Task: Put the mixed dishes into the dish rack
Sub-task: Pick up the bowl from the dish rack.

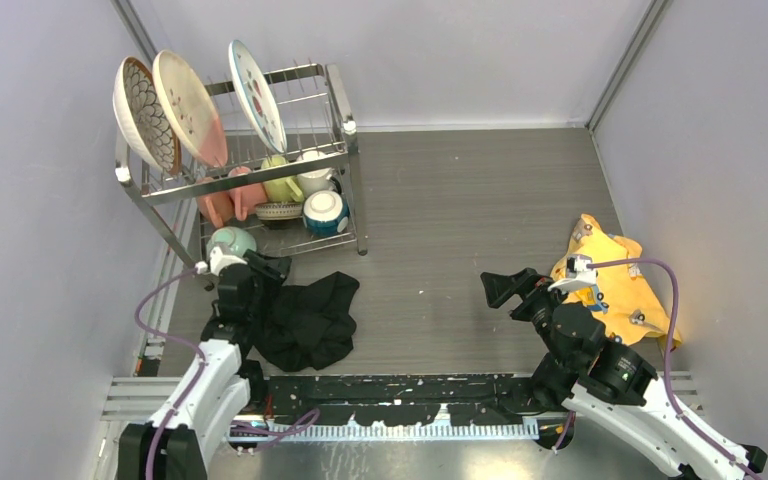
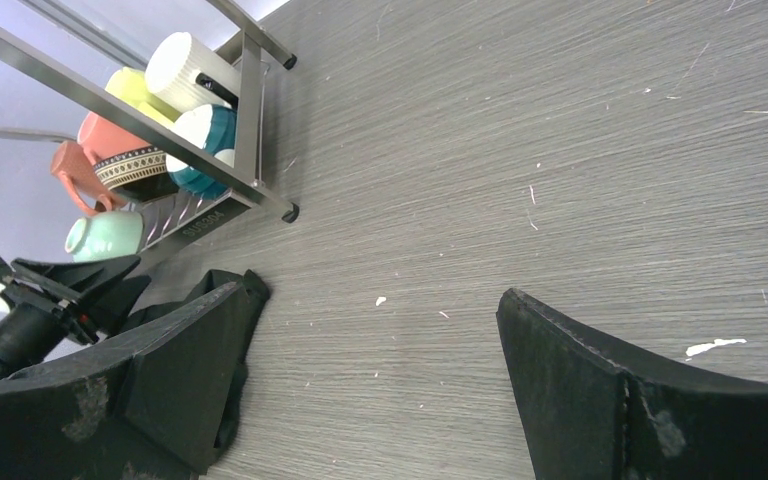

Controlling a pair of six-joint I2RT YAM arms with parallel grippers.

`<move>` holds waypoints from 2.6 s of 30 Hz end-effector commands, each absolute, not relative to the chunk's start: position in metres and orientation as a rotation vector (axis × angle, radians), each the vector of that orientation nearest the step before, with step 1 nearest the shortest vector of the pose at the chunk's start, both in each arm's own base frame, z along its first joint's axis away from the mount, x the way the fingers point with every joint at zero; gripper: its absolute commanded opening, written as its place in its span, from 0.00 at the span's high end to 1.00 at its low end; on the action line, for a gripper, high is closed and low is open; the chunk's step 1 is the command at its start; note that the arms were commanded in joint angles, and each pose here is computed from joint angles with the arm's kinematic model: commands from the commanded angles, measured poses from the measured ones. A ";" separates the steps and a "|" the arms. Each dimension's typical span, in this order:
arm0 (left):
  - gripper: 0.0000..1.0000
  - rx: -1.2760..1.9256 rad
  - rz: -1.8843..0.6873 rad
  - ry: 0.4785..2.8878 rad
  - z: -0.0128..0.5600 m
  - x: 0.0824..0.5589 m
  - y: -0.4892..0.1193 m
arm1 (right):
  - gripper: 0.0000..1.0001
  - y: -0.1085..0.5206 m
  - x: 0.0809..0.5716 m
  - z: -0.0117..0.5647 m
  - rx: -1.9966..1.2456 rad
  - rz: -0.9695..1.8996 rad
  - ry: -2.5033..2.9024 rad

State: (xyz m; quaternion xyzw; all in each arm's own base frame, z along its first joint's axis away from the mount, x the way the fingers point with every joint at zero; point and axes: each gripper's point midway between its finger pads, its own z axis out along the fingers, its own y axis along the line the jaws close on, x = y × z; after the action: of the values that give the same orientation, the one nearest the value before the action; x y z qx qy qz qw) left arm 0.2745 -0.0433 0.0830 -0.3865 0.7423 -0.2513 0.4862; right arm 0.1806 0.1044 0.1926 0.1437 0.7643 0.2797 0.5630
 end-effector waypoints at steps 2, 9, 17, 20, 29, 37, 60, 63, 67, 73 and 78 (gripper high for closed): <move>0.52 -0.760 -0.629 1.814 0.113 0.297 -0.055 | 0.00 0.111 0.183 0.202 0.352 0.701 1.775; 0.42 -0.957 -0.650 1.706 0.133 0.299 -0.042 | 0.01 0.107 0.183 0.204 0.345 0.680 1.773; 0.22 -1.214 -0.614 1.546 0.144 0.301 -0.015 | 0.00 0.110 0.185 0.204 0.343 0.685 1.768; 0.20 -1.263 -0.637 1.525 0.147 0.309 -0.016 | 0.00 0.110 0.185 0.204 0.341 0.675 1.775; 0.18 -1.305 -0.646 1.508 0.156 0.329 -0.021 | 0.00 0.107 0.183 0.205 0.363 0.699 1.757; 0.20 -1.411 -0.565 1.466 0.163 0.309 -0.008 | 0.00 0.108 0.185 0.203 0.354 0.678 1.770; 0.04 -1.329 -0.541 1.369 0.172 0.366 -0.018 | 0.00 0.109 0.188 0.209 0.326 0.648 1.768; 0.04 -1.310 -0.540 1.377 0.174 0.370 -0.020 | 0.00 0.108 0.188 0.210 0.327 0.642 1.764; 0.05 -1.311 -0.540 1.382 0.173 0.373 -0.023 | 0.00 0.107 0.189 0.208 0.330 0.638 1.763; 0.06 -1.339 -0.534 1.377 0.160 0.378 -0.024 | 0.00 0.106 0.188 0.208 0.329 0.637 1.763; 0.05 -1.342 -0.530 1.384 0.153 0.383 -0.026 | 0.00 0.104 0.188 0.208 0.332 0.630 1.759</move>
State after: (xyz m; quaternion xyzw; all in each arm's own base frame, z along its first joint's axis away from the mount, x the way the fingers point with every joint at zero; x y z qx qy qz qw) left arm 0.3698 -0.0287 0.1339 -0.5618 0.6120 -0.2122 0.5146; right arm 0.1852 0.1080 0.1871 0.1286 0.7754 0.2587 0.5615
